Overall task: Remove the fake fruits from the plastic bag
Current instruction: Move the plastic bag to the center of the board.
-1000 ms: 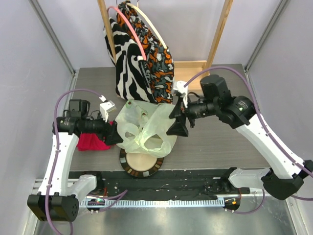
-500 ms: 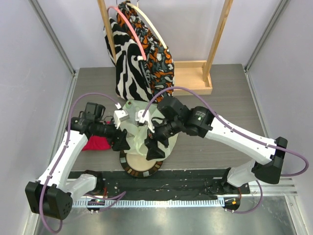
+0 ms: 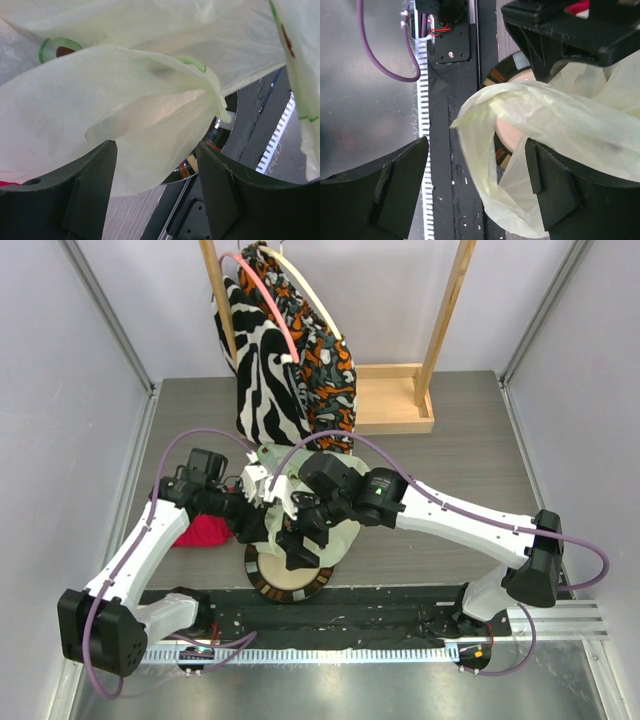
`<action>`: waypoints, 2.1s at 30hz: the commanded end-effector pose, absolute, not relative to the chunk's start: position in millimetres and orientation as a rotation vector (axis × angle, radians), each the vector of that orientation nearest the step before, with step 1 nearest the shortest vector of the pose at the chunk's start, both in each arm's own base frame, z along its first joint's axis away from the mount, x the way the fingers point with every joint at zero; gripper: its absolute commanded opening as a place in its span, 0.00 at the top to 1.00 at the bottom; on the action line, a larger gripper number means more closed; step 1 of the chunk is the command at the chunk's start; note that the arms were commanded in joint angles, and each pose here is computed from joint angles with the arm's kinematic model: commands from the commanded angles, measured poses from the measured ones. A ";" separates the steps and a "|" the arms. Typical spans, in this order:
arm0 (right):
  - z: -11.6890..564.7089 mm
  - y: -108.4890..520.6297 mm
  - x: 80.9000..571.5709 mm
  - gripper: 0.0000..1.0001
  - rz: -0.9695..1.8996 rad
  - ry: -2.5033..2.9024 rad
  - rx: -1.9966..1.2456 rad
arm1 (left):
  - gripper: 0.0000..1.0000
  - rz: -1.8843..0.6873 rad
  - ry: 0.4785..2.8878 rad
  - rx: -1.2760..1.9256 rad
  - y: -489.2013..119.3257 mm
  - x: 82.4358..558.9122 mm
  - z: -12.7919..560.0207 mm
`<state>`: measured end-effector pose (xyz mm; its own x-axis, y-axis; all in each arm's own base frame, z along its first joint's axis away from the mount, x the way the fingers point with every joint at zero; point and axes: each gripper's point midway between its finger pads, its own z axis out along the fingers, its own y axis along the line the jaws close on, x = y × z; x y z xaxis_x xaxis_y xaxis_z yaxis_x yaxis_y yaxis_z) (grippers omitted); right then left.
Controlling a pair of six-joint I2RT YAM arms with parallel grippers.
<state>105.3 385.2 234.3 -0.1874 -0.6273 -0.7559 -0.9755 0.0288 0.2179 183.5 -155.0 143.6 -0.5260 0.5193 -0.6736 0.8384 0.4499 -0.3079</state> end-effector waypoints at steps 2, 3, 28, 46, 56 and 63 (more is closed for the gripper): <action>225.8 390.9 108.9 0.14 0.978 1.910 -1.537 | 0.28 -0.884 2.141 1.106 -164.2 193.3 156.8; 227.5 390.4 105.6 0.14 0.986 1.911 -1.535 | 0.29 -0.901 2.132 1.104 -165.8 191.8 160.1; 284.1 278.7 224.4 0.99 0.556 1.982 -1.036 | 1.00 -1.066 2.080 1.154 -201.7 204.4 197.8; 392.0 -34.3 351.1 0.99 -0.115 1.882 0.024 | 1.00 -0.970 1.685 1.002 -357.0 386.6 369.3; 418.7 -153.9 410.3 0.99 -0.011 1.732 0.459 | 1.00 -0.827 1.361 0.836 -398.9 463.7 444.5; 439.7 -134.0 379.0 0.99 -0.014 1.658 0.310 | 1.00 -0.934 1.371 0.991 -421.8 420.1 427.3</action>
<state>411.5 -164.3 382.6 -0.2264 0.2944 -0.9285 0.3288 0.9204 0.2117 447.7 -424.5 402.5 -0.0411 0.0568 -0.9975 0.9170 0.3985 -0.0151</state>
